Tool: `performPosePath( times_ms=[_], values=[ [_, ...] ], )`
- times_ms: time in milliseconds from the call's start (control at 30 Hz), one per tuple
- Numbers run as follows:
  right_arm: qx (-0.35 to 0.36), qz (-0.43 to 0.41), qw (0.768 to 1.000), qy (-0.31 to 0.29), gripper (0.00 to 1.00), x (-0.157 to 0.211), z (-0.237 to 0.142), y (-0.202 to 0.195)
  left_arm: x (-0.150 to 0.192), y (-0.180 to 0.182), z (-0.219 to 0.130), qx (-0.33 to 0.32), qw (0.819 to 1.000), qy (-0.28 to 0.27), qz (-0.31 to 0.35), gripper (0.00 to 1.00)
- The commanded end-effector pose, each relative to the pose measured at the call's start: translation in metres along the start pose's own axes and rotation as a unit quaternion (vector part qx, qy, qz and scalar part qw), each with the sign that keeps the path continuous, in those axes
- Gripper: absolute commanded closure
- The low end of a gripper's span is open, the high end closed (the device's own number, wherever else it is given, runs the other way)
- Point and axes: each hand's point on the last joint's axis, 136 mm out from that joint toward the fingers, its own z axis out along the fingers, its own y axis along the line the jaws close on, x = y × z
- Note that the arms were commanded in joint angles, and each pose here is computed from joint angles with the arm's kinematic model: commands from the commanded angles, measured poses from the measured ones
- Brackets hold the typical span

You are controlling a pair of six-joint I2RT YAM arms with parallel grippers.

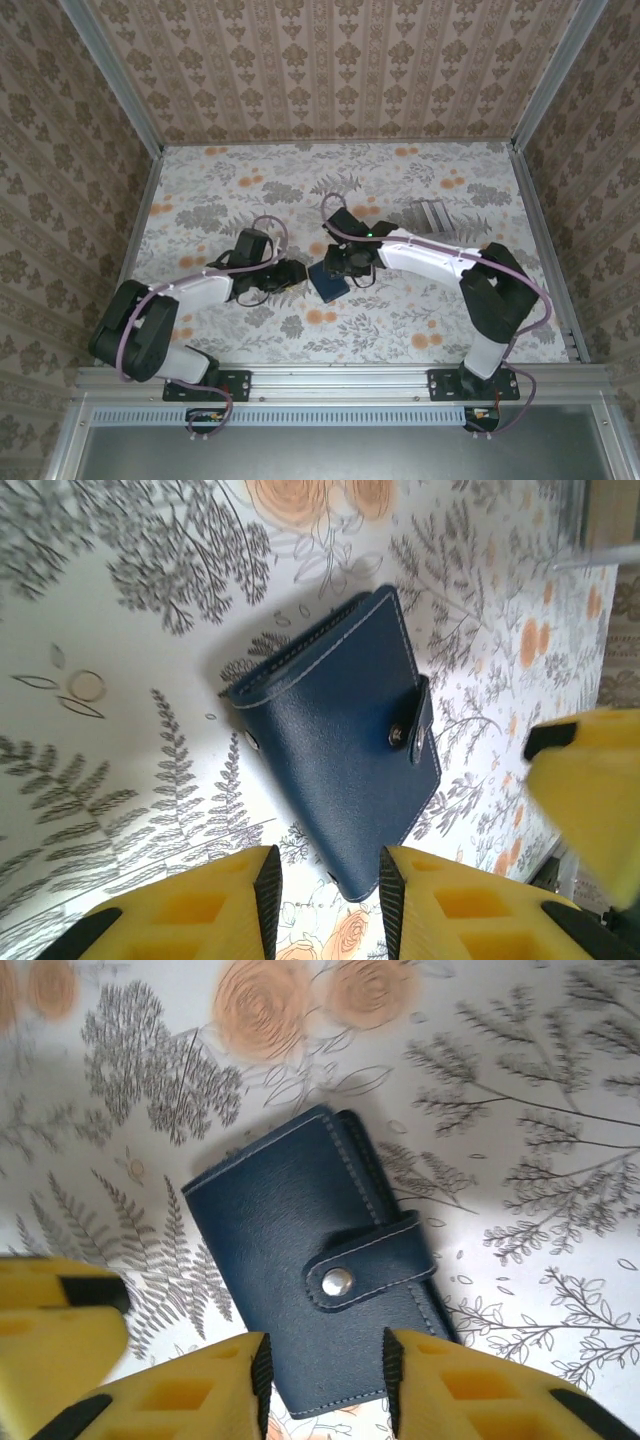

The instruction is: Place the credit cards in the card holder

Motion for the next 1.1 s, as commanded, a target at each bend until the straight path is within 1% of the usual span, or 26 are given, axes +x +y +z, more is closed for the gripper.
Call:
performPosePath(
  times_ms=[0,67,167,233,333,433,567,733,900,933,1067],
  values=[
    [0.091,-0.120,0.988,0.026,0.60,0.009,0.004,-0.014,-0.004,0.006,-0.006,-0.014,1.000,0.000,-0.001,0.66],
    [0.115,-0.148,0.982,0.026,0.60,0.009,0.006,-0.016,-0.007,0.010,-0.005,-0.015,1.000,-0.002,-0.007,0.66],
    [0.111,-0.160,0.980,0.038,0.60,0.012,0.012,-0.013,-0.009,0.011,0.000,-0.014,1.000,0.001,-0.011,0.66],
    [0.119,-0.164,0.978,0.049,0.61,0.014,0.014,-0.013,-0.016,0.017,-0.002,-0.015,1.000,-0.006,-0.023,0.66],
    [0.123,-0.172,0.976,0.054,0.60,0.017,0.021,-0.012,-0.016,0.020,0.000,-0.018,1.000,-0.003,-0.024,0.66],
    [0.130,-0.177,0.974,0.055,0.65,0.015,0.027,-0.013,-0.015,0.022,0.002,-0.021,1.000,0.002,-0.023,0.67],
    [0.129,-0.183,0.973,0.059,0.66,0.012,0.034,-0.008,-0.014,0.023,0.005,-0.021,0.999,0.011,-0.022,0.67],
    [0.128,-0.184,0.973,0.054,0.67,0.007,0.034,-0.004,-0.015,0.021,0.007,-0.019,0.999,0.017,-0.021,0.68],
    [0.145,-0.192,0.969,0.050,0.66,0.002,0.032,-0.008,-0.015,0.022,0.008,-0.019,0.999,0.020,-0.022,0.68],
    [0.146,-0.193,0.969,0.051,0.67,0.003,0.032,-0.009,-0.014,0.022,0.008,-0.019,0.999,0.020,-0.022,0.69],
    [0.143,-0.193,0.969,0.056,0.77,0.005,0.034,-0.008,-0.013,0.024,0.009,-0.020,0.999,0.022,-0.023,0.69]
  ],
)
